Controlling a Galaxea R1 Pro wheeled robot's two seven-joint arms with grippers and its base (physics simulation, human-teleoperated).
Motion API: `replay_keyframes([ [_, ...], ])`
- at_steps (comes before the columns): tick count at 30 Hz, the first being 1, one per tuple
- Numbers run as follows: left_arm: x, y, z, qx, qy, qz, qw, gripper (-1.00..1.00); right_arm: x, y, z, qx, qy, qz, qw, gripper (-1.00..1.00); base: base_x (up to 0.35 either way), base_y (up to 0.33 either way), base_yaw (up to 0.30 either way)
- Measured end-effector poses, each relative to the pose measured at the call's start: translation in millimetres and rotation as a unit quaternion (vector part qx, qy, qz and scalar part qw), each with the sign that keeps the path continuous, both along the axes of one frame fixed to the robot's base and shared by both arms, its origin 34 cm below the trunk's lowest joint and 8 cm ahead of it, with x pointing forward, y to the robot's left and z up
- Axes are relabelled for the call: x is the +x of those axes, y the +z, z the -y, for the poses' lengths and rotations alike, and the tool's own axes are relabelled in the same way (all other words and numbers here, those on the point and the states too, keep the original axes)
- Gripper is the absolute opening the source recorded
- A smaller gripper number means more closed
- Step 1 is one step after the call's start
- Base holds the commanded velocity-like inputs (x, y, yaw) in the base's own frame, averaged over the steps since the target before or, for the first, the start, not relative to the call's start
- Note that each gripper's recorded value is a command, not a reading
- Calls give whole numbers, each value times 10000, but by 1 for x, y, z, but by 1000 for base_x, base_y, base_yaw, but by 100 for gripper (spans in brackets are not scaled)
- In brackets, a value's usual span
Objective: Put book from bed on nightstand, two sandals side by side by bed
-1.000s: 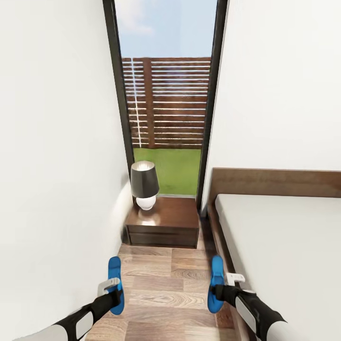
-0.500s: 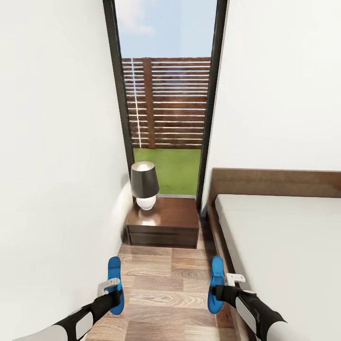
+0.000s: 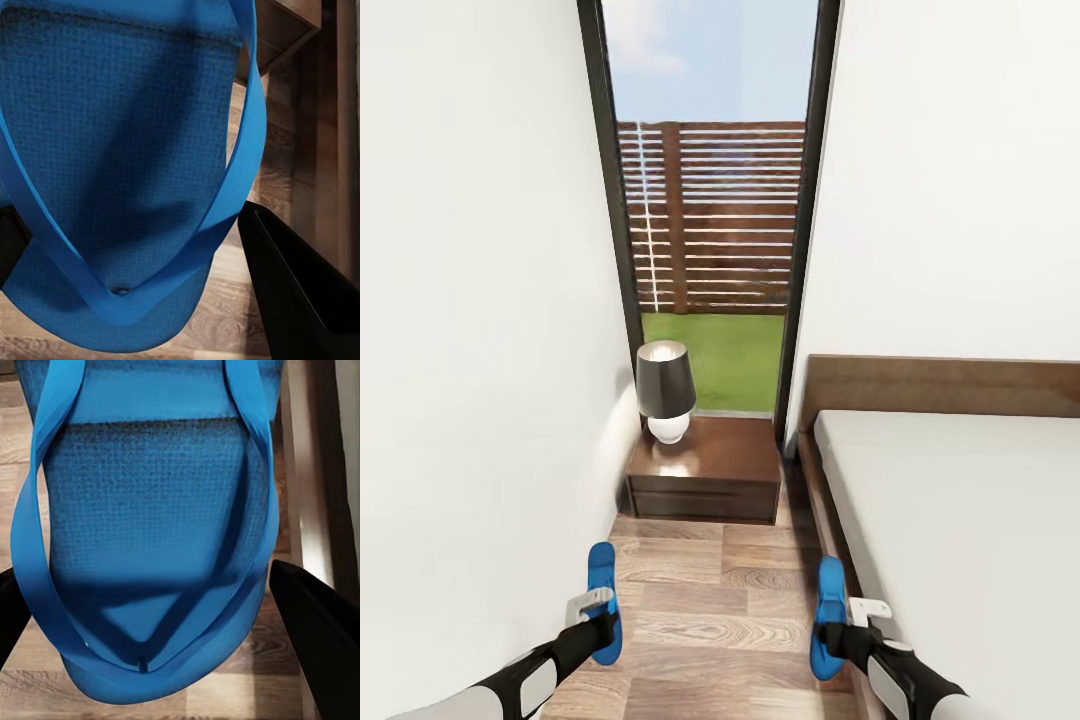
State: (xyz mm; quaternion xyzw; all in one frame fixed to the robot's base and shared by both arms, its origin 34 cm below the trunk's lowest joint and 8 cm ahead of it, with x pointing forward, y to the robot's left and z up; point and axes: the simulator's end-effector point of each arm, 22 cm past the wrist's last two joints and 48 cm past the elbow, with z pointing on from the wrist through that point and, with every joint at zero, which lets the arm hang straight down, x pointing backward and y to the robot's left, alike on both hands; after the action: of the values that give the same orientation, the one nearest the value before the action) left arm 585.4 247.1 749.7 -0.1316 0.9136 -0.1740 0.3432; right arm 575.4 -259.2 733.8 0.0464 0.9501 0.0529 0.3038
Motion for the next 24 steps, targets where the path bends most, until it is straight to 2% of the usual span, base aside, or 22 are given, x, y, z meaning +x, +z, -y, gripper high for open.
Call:
replay_keyframes([
  [24,0,0,-1,-2,14,-6,10000,-100,0,0,0,-3,1,7,10000,-100,0,0,0],
])
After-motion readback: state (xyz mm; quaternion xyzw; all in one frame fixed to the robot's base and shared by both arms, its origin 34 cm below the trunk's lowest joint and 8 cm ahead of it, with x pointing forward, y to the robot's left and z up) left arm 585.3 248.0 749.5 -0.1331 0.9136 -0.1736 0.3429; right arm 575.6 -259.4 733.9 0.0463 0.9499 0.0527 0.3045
